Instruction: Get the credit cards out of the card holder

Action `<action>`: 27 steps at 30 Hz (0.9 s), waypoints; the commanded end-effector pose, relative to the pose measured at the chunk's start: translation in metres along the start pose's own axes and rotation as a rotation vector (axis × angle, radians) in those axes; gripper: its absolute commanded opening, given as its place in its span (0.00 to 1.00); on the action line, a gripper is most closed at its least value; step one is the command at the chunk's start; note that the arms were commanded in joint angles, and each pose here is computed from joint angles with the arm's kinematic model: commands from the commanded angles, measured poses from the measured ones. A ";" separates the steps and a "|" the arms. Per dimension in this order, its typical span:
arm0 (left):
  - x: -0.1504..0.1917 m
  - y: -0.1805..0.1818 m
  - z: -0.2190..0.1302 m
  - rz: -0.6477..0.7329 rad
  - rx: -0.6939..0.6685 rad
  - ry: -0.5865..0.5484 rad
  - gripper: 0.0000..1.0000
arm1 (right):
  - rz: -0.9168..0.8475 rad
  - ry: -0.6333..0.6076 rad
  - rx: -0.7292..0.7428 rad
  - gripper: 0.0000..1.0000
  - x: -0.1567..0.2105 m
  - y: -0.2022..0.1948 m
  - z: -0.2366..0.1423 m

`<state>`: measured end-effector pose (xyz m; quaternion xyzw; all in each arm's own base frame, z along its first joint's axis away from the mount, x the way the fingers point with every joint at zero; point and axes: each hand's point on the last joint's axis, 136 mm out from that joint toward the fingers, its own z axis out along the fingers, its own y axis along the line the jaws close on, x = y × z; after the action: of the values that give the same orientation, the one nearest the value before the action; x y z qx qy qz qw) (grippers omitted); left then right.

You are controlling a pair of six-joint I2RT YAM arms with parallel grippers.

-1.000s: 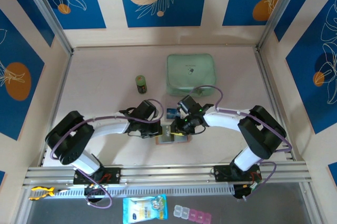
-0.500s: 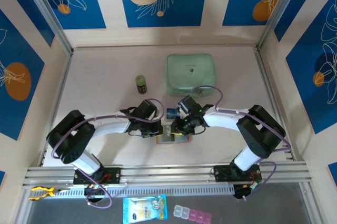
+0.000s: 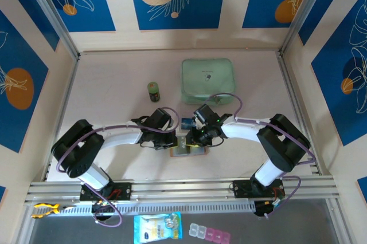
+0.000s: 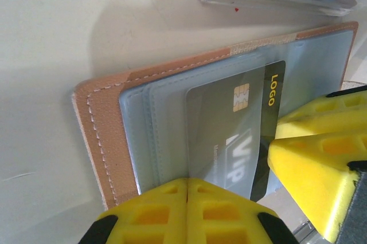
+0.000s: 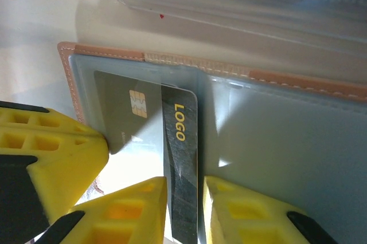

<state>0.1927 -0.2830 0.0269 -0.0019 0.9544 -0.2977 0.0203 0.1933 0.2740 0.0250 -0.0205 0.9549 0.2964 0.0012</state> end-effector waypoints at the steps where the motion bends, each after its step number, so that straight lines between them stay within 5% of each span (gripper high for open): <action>1: 0.013 0.023 0.007 -0.014 -0.091 0.051 0.00 | 0.000 0.042 -0.016 0.23 0.008 0.000 0.005; 11: 0.013 0.022 0.006 -0.013 -0.089 0.051 0.00 | 0.006 0.027 -0.101 0.19 0.005 0.016 -0.007; 27: 0.013 0.021 0.005 -0.011 -0.091 0.047 0.00 | 0.018 0.007 -0.044 0.10 0.007 0.001 -0.015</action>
<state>0.1924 -0.2827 0.0269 -0.0021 0.9547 -0.2968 0.0194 0.1929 0.2766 0.0394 -0.0148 0.9439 0.3300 0.0009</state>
